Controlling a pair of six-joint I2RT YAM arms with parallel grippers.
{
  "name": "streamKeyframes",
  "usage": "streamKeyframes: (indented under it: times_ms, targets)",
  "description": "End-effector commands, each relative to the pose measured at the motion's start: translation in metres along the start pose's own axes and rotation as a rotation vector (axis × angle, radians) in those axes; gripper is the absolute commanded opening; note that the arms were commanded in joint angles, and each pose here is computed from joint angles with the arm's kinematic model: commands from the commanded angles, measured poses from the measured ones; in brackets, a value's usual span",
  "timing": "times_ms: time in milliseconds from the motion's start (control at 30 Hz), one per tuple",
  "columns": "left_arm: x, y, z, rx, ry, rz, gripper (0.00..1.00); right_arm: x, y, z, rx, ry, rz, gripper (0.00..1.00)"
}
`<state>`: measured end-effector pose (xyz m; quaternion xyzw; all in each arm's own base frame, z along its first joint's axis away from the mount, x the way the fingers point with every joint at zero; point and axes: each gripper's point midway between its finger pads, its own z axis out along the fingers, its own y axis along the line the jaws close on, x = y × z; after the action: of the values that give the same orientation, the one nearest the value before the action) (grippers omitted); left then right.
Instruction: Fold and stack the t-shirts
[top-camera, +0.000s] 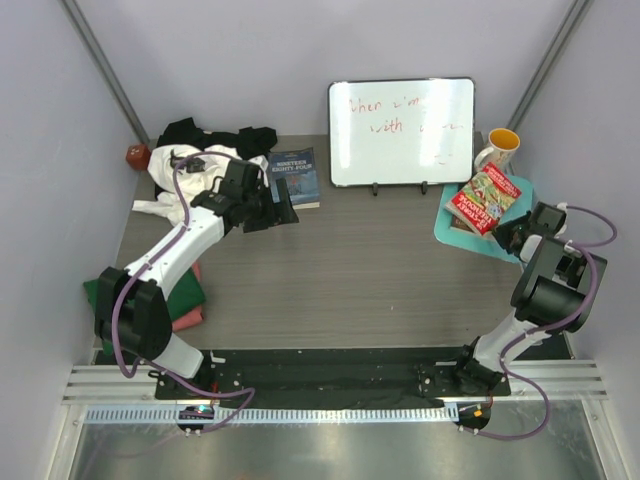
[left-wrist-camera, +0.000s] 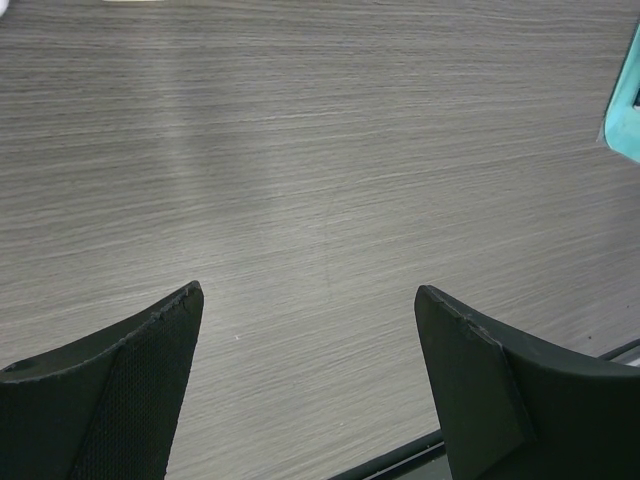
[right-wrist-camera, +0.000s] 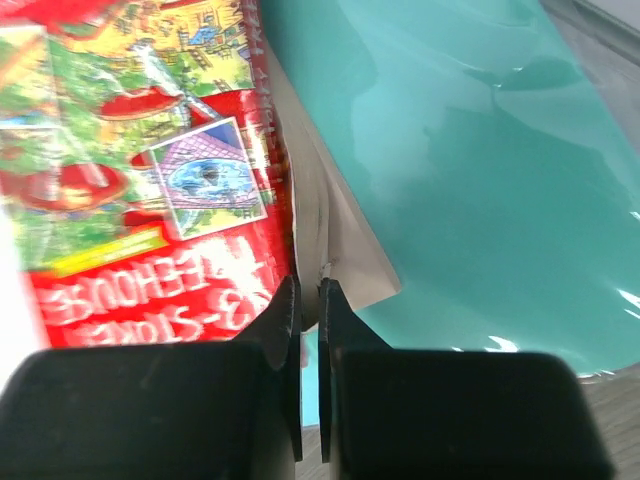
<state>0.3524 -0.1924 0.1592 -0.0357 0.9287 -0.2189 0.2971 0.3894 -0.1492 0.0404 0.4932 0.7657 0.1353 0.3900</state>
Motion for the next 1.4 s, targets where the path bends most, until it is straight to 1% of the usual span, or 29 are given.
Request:
streamKeyframes:
  times_ms: [0, 167, 300, 367, 400, 433, 733, 767, 800, 833, 867, 900, 933, 1000, 1100, 1133, 1167, 1200, 1267, 1367]
  targets:
    - [-0.016, -0.017, -0.005, 0.051, -0.032, 0.02, 0.86, 0.047, -0.03, -0.012, 0.101, 0.136, 0.007, 0.01]
    - [-0.018, -0.02, -0.001, 0.059, -0.031, 0.021, 0.86, 0.054, -0.032, -0.042, 0.111, 0.124, 0.006, 0.01]
    - [-0.022, -0.023, 0.0, 0.068, -0.036, 0.023, 0.86, 0.05, -0.023, -0.075, 0.091, 0.09, -0.033, 0.01]
    - [-0.025, -0.026, -0.001, 0.076, -0.04, 0.024, 0.86, 0.049, -0.019, -0.085, 0.08, 0.083, -0.047, 0.01]
    - [-0.026, -0.027, -0.002, 0.082, -0.042, 0.027, 0.86, 0.054, -0.022, -0.092, 0.095, 0.104, -0.044, 0.01]
    - [-0.027, -0.028, -0.003, 0.084, -0.045, 0.027, 0.86, 0.053, -0.017, -0.1, 0.074, 0.09, -0.051, 0.01]
    - [-0.024, -0.023, -0.008, 0.065, -0.054, 0.043, 0.86, 0.078, -0.018, -0.125, 0.042, 0.122, 0.008, 0.01]
    - [-0.024, -0.023, -0.008, 0.064, -0.053, 0.042, 0.86, 0.076, -0.018, -0.129, 0.043, 0.107, 0.009, 0.16]
    - [-0.024, -0.022, -0.007, 0.062, -0.054, 0.041, 0.86, 0.078, -0.021, -0.132, 0.061, 0.113, 0.013, 0.27]
    - [-0.024, -0.023, -0.007, 0.066, -0.053, 0.039, 0.86, 0.075, -0.021, -0.134, 0.065, 0.094, 0.016, 0.35]
    - [-0.024, -0.025, -0.007, 0.072, -0.05, 0.04, 0.86, 0.073, -0.022, -0.136, 0.072, 0.076, 0.019, 0.46]
    - [-0.025, -0.025, -0.007, 0.074, -0.05, 0.037, 0.86, 0.066, -0.019, -0.141, 0.067, 0.033, 0.024, 0.5]
    - [-0.026, -0.026, -0.007, 0.076, -0.05, 0.036, 0.86, 0.062, -0.017, -0.143, 0.061, 0.01, 0.03, 0.59]
    - [-0.027, -0.027, -0.007, 0.076, -0.054, 0.035, 0.86, 0.054, -0.006, -0.15, 0.015, -0.032, 0.032, 0.6]
    - [-0.028, -0.027, -0.007, 0.075, -0.058, 0.032, 0.86, 0.055, 0.005, -0.145, -0.048, -0.019, 0.058, 0.59]
    - [-0.029, -0.028, -0.007, 0.076, -0.06, 0.031, 0.86, 0.061, 0.01, -0.142, -0.085, 0.011, 0.068, 0.59]
    - [-0.029, -0.028, -0.007, 0.078, -0.059, 0.027, 0.86, 0.056, 0.02, -0.14, -0.143, -0.01, 0.066, 0.59]
    - [-0.03, -0.029, -0.007, 0.082, -0.06, 0.027, 0.86, 0.062, 0.016, -0.135, -0.147, 0.002, 0.077, 0.59]
    - [-0.031, -0.031, -0.006, 0.087, -0.057, 0.028, 0.86, 0.058, 0.02, -0.127, -0.174, -0.012, 0.09, 0.59]
    - [-0.035, -0.033, -0.006, 0.088, -0.065, 0.033, 0.86, 0.054, 0.015, -0.114, -0.141, -0.011, 0.084, 0.59]
